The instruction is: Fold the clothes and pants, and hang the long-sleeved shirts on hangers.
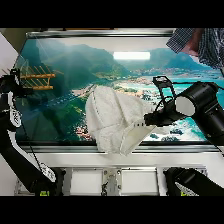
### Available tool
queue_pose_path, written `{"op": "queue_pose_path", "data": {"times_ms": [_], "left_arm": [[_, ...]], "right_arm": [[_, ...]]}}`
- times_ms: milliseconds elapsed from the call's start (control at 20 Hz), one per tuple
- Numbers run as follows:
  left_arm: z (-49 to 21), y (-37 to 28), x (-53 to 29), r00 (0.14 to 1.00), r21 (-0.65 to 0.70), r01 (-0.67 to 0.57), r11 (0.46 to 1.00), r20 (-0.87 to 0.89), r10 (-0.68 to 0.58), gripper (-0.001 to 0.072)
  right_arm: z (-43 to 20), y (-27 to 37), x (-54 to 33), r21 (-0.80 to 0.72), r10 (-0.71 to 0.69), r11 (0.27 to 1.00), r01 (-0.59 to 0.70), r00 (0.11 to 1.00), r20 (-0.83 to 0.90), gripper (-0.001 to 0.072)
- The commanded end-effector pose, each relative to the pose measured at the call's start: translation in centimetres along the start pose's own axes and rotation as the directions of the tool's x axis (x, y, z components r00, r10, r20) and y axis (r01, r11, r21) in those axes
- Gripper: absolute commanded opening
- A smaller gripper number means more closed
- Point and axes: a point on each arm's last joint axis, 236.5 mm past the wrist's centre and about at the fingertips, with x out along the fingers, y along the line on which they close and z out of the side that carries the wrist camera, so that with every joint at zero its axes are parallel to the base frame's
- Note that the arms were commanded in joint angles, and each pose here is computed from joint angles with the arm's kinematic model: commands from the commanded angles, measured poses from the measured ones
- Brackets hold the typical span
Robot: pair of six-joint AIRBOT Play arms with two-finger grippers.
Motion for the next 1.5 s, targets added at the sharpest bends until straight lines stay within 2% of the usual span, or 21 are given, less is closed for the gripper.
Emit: {"op": "queue_pose_path", "data": {"times_ms": [0, 200, 550, 800, 900, 1000, 1050, 1200, 1250, 1300, 1450], "left_arm": [[-0.5, -0.1, -0.2, 1.0, -0.005, 0.006, 1.0, -0.024, -0.006, 0.0011], [0.7, 0.3, -3.6, 1.0, -0.008, -0.002, 1.0, 0.014, 0.003, 0.0011], [3.9, -0.1, -16.7, 0.985, 0.064, -0.016, 0.998, 0.17, 0.005, 0.0011], [4.1, -4.2, -25.6, 0.966, 0.195, -0.004, 0.981, 0.256, -0.047, 0.0011], [3.3, -7.8, -29.1, 0.949, 0.308, 0.074, 0.948, 0.271, -0.162, 0.0011], [2.0, -12.7, -33.7, 0.89, 0.49, 0.192, 0.85, 0.277, -0.361, 0.0011], [1.0, -15.2, -36.3, 0.845, 0.593, 0.231, 0.771, 0.27, -0.461, 0.0011], [-4.3, -20.6, -42.8, 0.718, 0.845, 0.276, 0.458, 0.136, -0.683, 0.0011], [-6.3, -21.2, -43.6, 0.708, 0.875, 0.296, 0.384, 0.069, -0.703, 0.0011], [-8.0, -21.3, -43.6, 0.724, 0.884, 0.317, 0.343, 0.008, -0.689, 0.0011], [-8.6, -22.4, -44.0, 0.726, 0.899, 0.307, 0.313, -0.009, -0.687, 0.0011]], "right_arm": [[0.0, 0.0, 0.0, -0.001, 0.0, 1.0, 0.0, 1.0, -0.001, 0.002], [0.0, 0.0, 0.0, -0.001, 0.0, 1.0, 0.0, 1.0, -0.001, 0.0021], [0.0, 0.0, 0.0, -0.001, 0.0, 1.0, 0.0, 1.0, -0.001, 0.002], [0.0, 0.0, 0.0, -0.001, 0.0, 1.0, 0.0, 1.0, -0.001, 0.002], [0.0, 0.0, 0.0, -0.001, 0.0, 1.0, 0.0, 1.0, -0.001, 0.002], [0.0, 0.0, 0.0, -0.001, 0.0, 1.0, 0.0, 1.0, -0.001, 0.002], [0.0, 0.0, 0.0, -0.001, 0.0, 1.0, 0.0, 1.0, -0.001, 0.002], [0.0, 0.0, 0.0, -0.001, 0.0, 1.0, 0.0, 1.0, -0.001, 0.002], [0.0, 0.0, 0.0, -0.001, 0.0, 1.0, 0.0, 1.0, -0.001, 0.002], [0.0, 0.0, 0.0, -0.001, 0.0, 1.0, 0.0, 1.0, -0.001, 0.002], [0.0, 0.0, 0.0, -0.001, 0.0, 1.0, 0.0, 1.0, -0.001, 0.002]]}}
